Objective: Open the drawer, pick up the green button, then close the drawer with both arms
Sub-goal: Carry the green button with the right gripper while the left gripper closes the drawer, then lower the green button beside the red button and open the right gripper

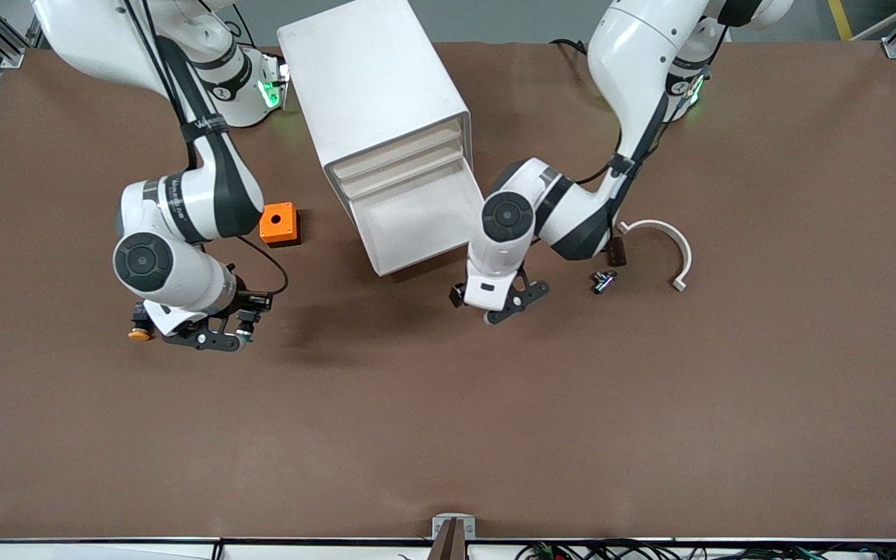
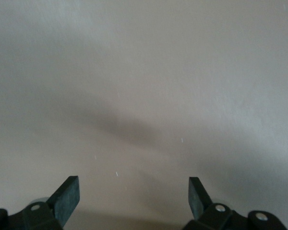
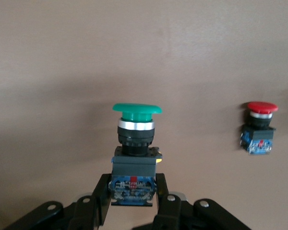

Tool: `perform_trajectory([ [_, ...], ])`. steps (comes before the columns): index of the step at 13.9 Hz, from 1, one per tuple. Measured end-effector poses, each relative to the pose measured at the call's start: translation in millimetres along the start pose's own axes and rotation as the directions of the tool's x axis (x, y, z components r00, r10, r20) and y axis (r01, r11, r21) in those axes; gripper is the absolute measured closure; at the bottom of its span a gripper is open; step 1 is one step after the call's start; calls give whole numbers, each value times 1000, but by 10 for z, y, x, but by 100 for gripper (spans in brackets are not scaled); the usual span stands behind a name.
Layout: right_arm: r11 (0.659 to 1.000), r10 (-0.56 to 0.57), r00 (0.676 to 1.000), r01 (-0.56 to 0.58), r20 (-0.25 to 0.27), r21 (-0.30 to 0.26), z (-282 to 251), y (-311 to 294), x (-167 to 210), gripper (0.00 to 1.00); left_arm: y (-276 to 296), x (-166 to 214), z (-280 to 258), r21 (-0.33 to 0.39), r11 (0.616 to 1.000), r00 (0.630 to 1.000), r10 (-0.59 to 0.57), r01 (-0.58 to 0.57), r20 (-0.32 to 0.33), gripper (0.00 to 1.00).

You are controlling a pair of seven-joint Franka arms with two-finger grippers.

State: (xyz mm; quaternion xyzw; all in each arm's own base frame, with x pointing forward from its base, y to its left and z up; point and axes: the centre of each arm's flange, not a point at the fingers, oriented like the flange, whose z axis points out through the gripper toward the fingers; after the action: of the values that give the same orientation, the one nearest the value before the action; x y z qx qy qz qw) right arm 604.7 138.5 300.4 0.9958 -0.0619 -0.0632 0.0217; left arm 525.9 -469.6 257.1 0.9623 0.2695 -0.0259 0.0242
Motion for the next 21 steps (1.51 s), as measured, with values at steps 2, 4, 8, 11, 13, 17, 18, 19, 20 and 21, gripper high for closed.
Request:
perform_trajectory([
  [2,1000,-4,1000,5,-20,7,267,135,-52,58,63,-246,6,2,1000,1000,9,-9,1,0],
  [4,1000,-17,999,18,-43,13,513,225,-131,58,107,-450,28,5,999,999,33,-33,2,0],
  [8,999,-55,997,54,-54,-5,792,481,-218,58,128,-692,95,16,998,998,67,-67,7,0],
  [11,998,-64,994,62,-86,-21,954,644,-285,58,156,-864,121,13,996,996,91,-92,7,0],
  [13,998,-56,993,54,-105,-16,1033,734,-344,58,168,-959,132,14,994,994,105,-105,8,0],
  [17,999,-40,992,39,-116,-9,1010,861,-426,58,184,-1209,197,24,990,990,139,-139,13,0],
  [18,999,-41,992,41,-117,-8,998,856,-441,58,187,-1264,218,27,989,989,145,-145,14,0],
  [19,999,-43,992,43,-118,-7,988,847,-451,58,189,-1311,240,30,988,989,150,-150,16,0],
  [20,999,-46,992,46,-118,-7,985,834,-460,58,191,-1361,259,32,987,988,156,-156,20,0],
  [21,999,-50,992,49,-116,-7,991,819,-475,58,194,-1417,274,32,987,987,159,-160,26,0],
])
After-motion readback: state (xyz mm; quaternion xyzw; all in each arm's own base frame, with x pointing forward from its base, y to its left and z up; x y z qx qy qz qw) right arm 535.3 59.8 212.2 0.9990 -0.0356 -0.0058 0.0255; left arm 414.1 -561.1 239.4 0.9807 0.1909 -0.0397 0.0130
